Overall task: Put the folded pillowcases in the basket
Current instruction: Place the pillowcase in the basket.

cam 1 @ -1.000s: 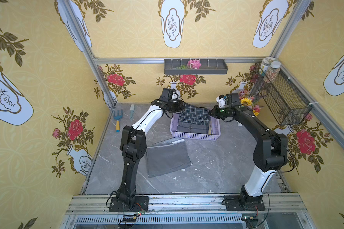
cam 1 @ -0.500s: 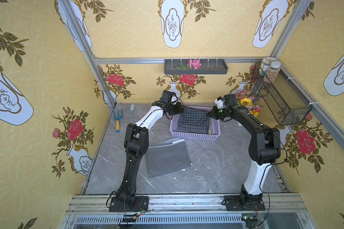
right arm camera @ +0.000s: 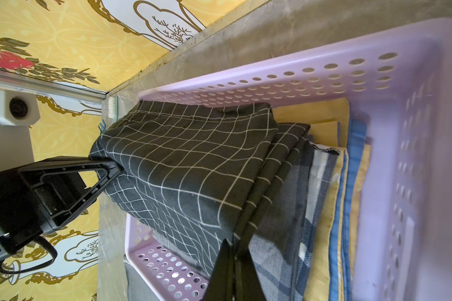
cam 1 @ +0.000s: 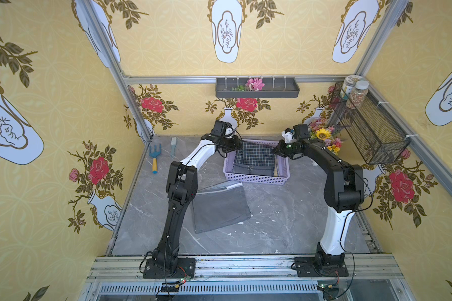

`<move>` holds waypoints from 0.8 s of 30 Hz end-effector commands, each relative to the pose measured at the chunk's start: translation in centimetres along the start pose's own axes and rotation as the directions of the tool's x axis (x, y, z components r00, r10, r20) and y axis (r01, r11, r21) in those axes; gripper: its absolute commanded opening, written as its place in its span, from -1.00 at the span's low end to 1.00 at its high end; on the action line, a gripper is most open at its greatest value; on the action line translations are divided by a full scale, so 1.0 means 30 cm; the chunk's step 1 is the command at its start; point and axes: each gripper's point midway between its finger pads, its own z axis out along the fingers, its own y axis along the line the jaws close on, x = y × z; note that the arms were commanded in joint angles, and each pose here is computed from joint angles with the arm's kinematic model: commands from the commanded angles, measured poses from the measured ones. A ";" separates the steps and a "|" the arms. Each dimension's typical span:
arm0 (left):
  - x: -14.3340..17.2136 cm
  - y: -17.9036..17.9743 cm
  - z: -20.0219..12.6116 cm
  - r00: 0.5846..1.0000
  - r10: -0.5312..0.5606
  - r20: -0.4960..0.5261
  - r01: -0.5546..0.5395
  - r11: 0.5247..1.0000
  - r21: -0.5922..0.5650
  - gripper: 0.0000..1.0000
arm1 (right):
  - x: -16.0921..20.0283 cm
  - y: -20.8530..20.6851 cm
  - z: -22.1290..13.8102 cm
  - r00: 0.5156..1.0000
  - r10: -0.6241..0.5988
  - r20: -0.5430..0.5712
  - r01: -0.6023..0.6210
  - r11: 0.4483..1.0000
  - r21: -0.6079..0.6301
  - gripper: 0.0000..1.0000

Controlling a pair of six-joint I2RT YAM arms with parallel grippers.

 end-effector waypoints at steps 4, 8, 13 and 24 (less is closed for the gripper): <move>0.043 0.051 0.017 0.999 -0.029 -0.040 0.027 0.999 -0.031 -1.00 | 0.027 -0.035 0.004 1.000 0.012 -0.014 -0.012 1.000 0.024 -1.00; 0.065 0.060 0.016 0.997 -0.038 -0.063 0.035 0.999 -0.040 -1.00 | 0.046 -0.038 0.002 0.999 0.015 -0.029 -0.014 0.999 0.029 -1.00; 0.080 0.058 0.007 0.995 -0.045 -0.083 0.042 0.998 -0.044 -1.00 | 0.067 -0.042 -0.004 0.999 0.018 -0.045 -0.017 0.999 0.035 -1.00; 0.121 0.062 0.001 0.989 -0.063 -0.133 0.057 0.997 -0.046 -1.00 | 0.109 -0.071 -0.010 0.997 0.026 -0.070 -0.021 0.997 0.069 -1.00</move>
